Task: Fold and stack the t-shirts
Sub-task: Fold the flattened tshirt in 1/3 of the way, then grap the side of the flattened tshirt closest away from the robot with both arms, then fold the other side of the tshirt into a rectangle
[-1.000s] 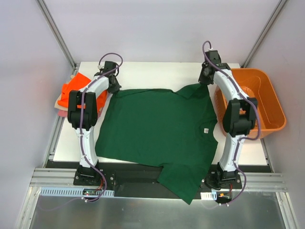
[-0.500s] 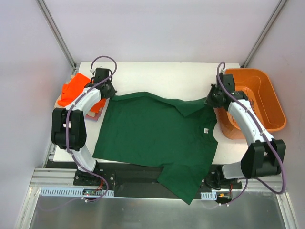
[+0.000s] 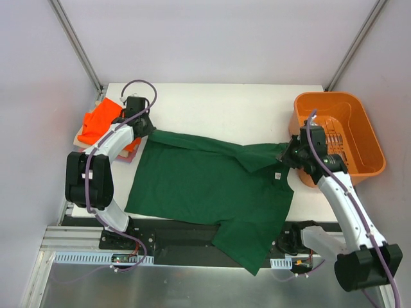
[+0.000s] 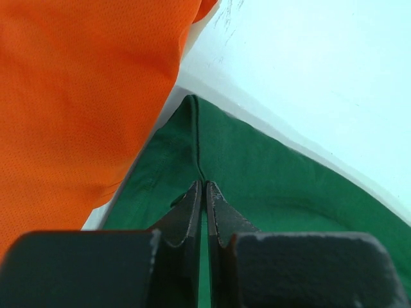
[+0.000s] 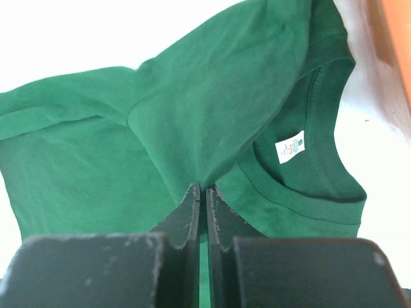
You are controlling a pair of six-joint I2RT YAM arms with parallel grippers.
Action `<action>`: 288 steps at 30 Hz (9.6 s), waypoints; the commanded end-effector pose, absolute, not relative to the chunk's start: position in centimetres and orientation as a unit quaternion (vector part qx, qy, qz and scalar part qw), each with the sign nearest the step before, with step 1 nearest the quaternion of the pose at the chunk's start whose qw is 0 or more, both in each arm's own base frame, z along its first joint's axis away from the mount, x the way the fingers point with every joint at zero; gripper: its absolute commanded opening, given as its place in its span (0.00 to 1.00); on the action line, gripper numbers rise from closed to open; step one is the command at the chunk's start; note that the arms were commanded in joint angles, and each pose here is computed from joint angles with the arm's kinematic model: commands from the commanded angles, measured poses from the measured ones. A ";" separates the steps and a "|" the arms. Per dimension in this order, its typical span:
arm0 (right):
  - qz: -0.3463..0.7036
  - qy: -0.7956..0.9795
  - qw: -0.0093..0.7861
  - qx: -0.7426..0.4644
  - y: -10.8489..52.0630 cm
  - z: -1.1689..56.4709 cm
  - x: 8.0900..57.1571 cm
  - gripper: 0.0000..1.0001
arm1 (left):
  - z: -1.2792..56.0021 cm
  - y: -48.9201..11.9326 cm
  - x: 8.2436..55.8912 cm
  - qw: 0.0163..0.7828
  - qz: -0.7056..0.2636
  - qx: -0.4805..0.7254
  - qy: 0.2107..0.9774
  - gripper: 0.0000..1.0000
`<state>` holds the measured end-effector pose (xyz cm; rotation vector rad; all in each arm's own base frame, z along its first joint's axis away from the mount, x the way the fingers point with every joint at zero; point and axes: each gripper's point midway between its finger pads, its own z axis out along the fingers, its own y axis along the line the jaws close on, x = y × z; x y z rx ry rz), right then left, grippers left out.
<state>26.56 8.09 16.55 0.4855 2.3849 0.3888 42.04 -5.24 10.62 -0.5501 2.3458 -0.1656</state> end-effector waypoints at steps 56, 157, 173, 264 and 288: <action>0.061 0.988 0.113 0.081 11.0 4.4 32.6 0.96 | 5.1 -11.3 38.9 0.248 -0.114 -0.151 0.950 0.99; -0.005 0.968 0.249 0.031 11.1 10.2 26.2 0.97 | 2.6 -3.4 15.1 0.233 -0.001 -0.350 0.907 0.93; -0.008 0.958 0.276 0.077 7.8 9.8 21.5 0.96 | 0.9 -3.0 13.6 0.214 0.021 -0.394 0.894 0.53; -0.169 0.951 0.224 -0.128 10.5 14.5 27.6 0.00 | 9.8 -3.6 26.5 0.380 0.021 -0.401 0.833 0.00; -0.175 0.956 0.215 -0.097 10.7 13.2 37.7 0.05 | 8.0 -2.7 33.3 0.327 0.083 -0.411 0.847 0.00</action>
